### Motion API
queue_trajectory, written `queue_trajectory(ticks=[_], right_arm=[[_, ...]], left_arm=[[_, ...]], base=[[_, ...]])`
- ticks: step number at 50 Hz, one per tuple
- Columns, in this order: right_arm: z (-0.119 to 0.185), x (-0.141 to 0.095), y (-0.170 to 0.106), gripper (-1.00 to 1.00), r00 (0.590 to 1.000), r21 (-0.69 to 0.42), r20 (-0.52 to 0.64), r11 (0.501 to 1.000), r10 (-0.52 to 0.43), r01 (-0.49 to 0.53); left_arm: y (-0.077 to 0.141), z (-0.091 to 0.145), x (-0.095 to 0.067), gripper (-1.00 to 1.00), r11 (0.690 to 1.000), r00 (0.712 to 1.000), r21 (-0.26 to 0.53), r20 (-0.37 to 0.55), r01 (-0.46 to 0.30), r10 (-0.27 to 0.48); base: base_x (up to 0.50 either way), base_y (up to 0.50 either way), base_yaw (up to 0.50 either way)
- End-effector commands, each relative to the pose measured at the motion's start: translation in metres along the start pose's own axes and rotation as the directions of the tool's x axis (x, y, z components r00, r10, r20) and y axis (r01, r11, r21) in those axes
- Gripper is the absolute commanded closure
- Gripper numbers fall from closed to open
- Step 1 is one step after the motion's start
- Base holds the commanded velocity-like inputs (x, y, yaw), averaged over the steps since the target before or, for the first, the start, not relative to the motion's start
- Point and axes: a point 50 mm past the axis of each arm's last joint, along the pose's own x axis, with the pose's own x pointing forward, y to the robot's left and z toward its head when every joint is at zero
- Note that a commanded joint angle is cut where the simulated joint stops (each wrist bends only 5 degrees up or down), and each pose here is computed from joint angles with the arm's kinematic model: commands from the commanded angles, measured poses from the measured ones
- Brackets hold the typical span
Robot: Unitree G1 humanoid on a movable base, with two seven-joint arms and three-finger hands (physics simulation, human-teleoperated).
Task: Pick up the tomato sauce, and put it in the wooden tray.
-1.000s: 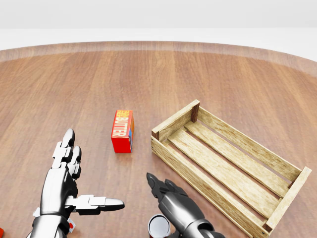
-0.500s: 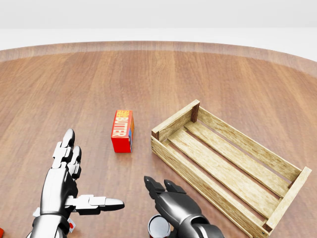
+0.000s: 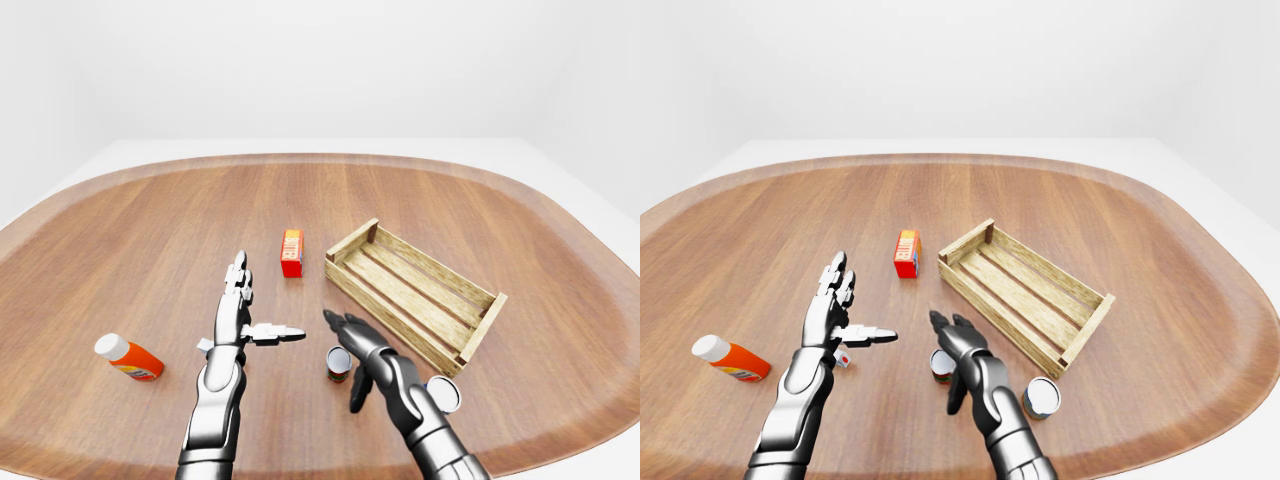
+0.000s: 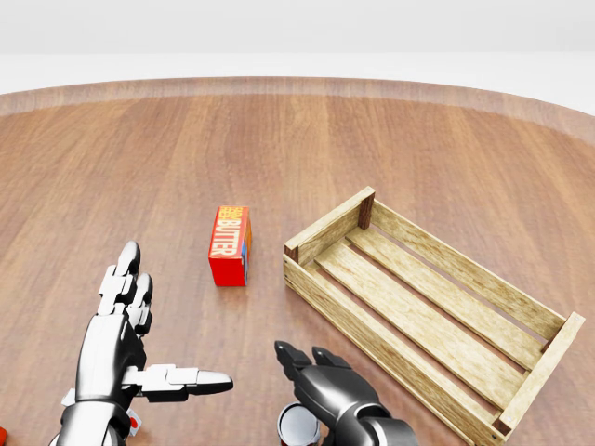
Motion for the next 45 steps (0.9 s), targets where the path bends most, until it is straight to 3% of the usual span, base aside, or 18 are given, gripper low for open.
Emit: queue_trajectory(ticks=[1, 45], right_arm=[[-0.0023, 0.0014, -0.0001, -1.0, 1.0, -0.001, -0.009, 1.0, 0.018, -0.018], [-0.0055, 0.0016, -0.0029, -1.0, 0.999, -0.02, -0.023, 0.999, 0.036, -0.037]], left_arm=[[-0.0002, 0.0, -0.0005, -1.0, 1.0, 1.0, 0.0, 0.0, 0.0, 0.0], [-0.0008, 0.0, -0.001, -1.0, 1.0, 1.0, 0.001, 0.0, 0.001, -0.001]], base=[[0.0, 0.0, 0.0], [0.0, 0.0, 0.0]])
